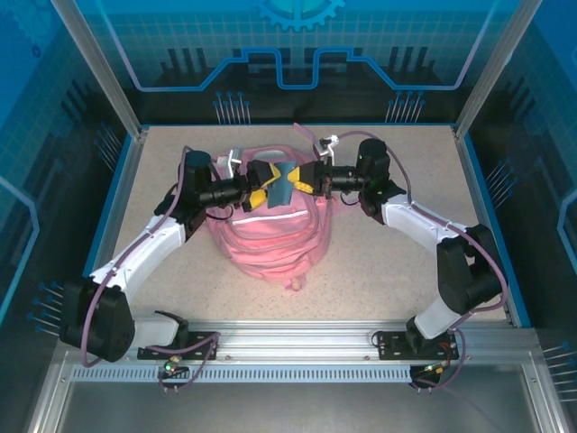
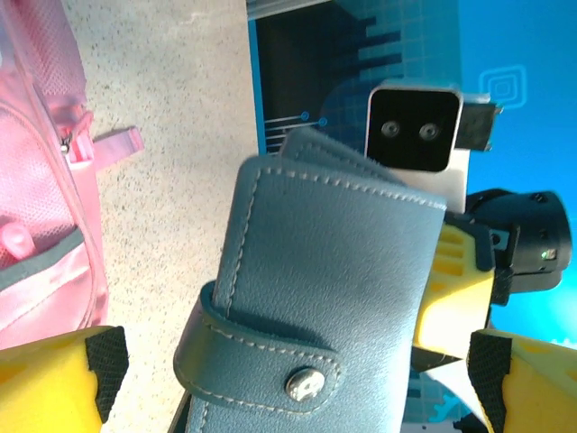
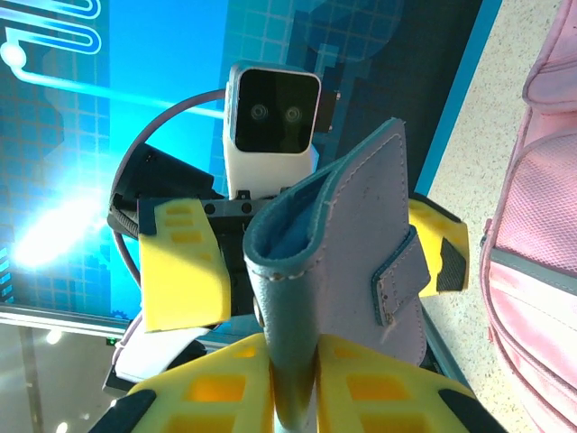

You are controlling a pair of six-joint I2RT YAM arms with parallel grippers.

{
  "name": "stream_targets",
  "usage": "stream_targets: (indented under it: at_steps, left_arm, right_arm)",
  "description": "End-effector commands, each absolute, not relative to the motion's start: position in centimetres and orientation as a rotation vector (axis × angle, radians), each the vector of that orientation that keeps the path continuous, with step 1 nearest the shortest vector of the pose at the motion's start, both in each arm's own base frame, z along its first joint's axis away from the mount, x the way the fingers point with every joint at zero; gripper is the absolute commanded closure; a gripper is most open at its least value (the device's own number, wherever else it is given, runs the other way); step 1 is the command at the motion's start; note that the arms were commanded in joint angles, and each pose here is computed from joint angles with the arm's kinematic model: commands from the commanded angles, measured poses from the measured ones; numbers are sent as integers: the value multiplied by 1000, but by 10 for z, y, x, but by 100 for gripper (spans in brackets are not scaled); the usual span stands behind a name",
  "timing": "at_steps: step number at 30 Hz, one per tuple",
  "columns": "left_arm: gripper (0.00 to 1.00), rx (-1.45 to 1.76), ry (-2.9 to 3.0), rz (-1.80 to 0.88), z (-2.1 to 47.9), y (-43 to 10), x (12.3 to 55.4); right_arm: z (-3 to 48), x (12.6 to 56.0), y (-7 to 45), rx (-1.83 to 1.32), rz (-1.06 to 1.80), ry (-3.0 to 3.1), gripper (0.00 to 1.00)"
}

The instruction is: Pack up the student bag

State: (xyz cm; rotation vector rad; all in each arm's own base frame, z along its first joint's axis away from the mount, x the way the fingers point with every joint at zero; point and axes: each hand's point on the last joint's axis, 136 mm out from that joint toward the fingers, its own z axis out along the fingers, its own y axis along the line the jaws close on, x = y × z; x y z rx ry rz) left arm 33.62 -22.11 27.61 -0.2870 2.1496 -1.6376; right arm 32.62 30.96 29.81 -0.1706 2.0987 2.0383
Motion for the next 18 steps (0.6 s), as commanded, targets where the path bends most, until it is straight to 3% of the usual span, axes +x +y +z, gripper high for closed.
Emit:
stream_targets:
  at_steps: [1, 5, 7, 13, 16, 18]
  left_arm:
    - [1, -281, 2127, -1702, 277, -225, 336]
    - [1, -242, 2100, -1728, 287, -228, 333]
    - [6, -227, 2095, -1735, 291, -229, 332]
    - [50, -241, 2133, -1699, 286, -227, 331]
    - [62, -242, 2148, -1677, 283, -226, 331]
    - [67, -239, 2150, -1672, 283, -226, 331]
  right_arm:
    - [304, 320, 316, -234, 2072, 2075, 82]
    - [297, 322, 321, -215, 2088, 2093, 82]
    - [295, 324, 323, -207, 2096, 2094, 82]
    - [285, 325, 325, -193, 2076, 2132, 71]
    - [278, 322, 325, -192, 2013, 2197, 58]
    - [276, 319, 324, -208, 1978, 2224, 55]
